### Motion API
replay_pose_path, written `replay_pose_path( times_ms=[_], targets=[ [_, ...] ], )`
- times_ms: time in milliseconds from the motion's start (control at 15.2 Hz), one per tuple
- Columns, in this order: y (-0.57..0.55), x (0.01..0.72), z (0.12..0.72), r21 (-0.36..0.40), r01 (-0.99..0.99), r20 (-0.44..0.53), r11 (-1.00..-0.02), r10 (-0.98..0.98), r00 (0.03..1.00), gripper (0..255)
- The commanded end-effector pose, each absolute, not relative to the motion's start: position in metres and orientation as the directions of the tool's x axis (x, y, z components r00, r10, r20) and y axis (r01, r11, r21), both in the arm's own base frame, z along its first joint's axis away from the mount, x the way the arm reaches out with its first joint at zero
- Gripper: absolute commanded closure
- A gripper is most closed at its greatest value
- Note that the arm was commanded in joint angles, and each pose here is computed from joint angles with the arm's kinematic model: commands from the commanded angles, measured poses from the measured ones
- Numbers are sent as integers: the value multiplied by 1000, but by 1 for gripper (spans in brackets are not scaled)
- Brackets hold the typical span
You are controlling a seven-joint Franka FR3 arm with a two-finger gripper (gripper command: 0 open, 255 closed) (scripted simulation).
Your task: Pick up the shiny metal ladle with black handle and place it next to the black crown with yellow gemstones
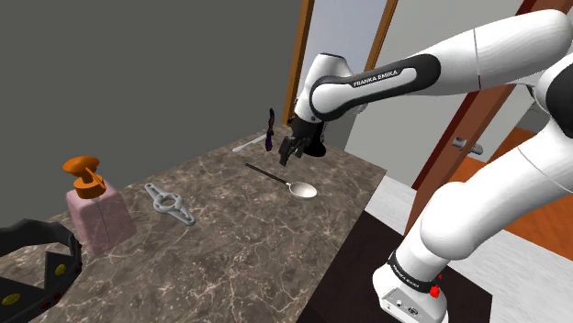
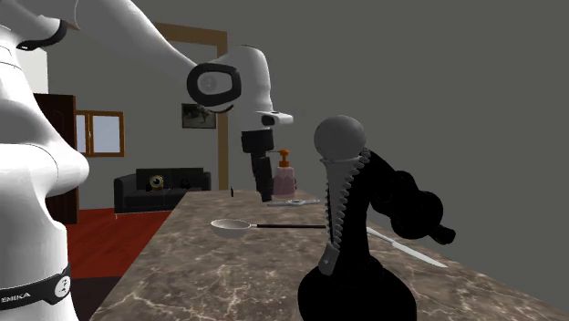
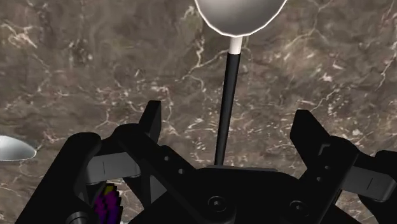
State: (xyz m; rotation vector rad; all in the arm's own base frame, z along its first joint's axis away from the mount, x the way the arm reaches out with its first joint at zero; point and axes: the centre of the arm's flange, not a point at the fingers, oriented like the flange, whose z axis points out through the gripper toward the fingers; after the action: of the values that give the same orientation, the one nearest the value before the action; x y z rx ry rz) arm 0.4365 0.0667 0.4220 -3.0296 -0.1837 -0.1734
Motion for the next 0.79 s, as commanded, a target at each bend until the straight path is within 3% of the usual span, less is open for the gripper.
replay_pose_path(
  times_ms=[0,726],
  targets=[
    [77,450,398,-95,137,116,-986,125,985,0],
    [90,466,333,-96,148,111,-984,137,984,0]
  ],
)
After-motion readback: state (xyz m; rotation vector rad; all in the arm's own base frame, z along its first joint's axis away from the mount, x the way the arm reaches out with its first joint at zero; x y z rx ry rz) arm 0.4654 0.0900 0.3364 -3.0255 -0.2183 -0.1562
